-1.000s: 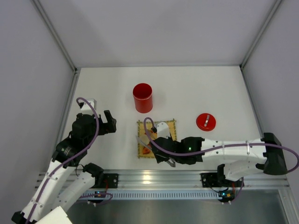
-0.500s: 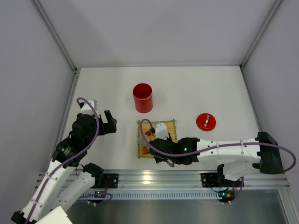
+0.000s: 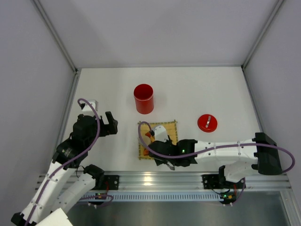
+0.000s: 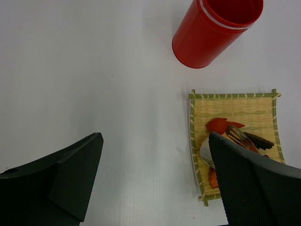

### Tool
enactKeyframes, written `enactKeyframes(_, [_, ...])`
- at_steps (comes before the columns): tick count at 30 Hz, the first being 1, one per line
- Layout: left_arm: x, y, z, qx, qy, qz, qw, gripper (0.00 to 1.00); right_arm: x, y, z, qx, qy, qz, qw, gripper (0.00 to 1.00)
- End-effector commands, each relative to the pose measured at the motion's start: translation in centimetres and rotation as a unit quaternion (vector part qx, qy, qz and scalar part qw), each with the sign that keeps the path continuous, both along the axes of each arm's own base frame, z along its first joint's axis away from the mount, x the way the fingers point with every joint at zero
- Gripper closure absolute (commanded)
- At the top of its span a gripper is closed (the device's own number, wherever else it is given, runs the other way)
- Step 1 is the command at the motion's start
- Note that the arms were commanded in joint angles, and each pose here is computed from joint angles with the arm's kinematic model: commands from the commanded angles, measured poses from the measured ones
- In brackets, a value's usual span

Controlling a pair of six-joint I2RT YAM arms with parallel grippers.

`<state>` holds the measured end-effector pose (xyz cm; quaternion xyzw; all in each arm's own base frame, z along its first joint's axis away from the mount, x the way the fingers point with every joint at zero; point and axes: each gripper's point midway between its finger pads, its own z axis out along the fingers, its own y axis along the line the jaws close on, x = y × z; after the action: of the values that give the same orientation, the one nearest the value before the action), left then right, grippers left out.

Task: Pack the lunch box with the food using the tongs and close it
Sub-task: Pick up the fake food from the plate.

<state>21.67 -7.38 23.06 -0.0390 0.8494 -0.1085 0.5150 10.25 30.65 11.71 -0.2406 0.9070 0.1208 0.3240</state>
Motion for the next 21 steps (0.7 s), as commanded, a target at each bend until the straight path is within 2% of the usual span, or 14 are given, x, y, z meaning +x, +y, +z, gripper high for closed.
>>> enactKeyframes(1, [0.6,-0.4,0.7,-0.007,-0.02,-0.004,1.0,0.01,-0.5,3.1,2.2,0.058,-0.002,0.013,0.998,0.47])
enactKeyframes(7, [0.7,-0.4,0.6,-0.006,-0.019,-0.002,1.0,0.01,-0.8,3.2,2.6,0.066,0.003,0.018,0.998,0.52])
enactKeyframes(14, [0.6,-0.4,0.6,-0.005,-0.02,-0.003,1.0,0.01,-0.5,2.6,4.6,0.078,-0.008,0.012,0.997,0.65])
enactKeyframes(21, [0.6,-0.4,0.6,-0.005,-0.019,-0.002,1.0,0.01,1.0,1.5,9.9,0.097,-0.056,-0.004,0.994,0.68])
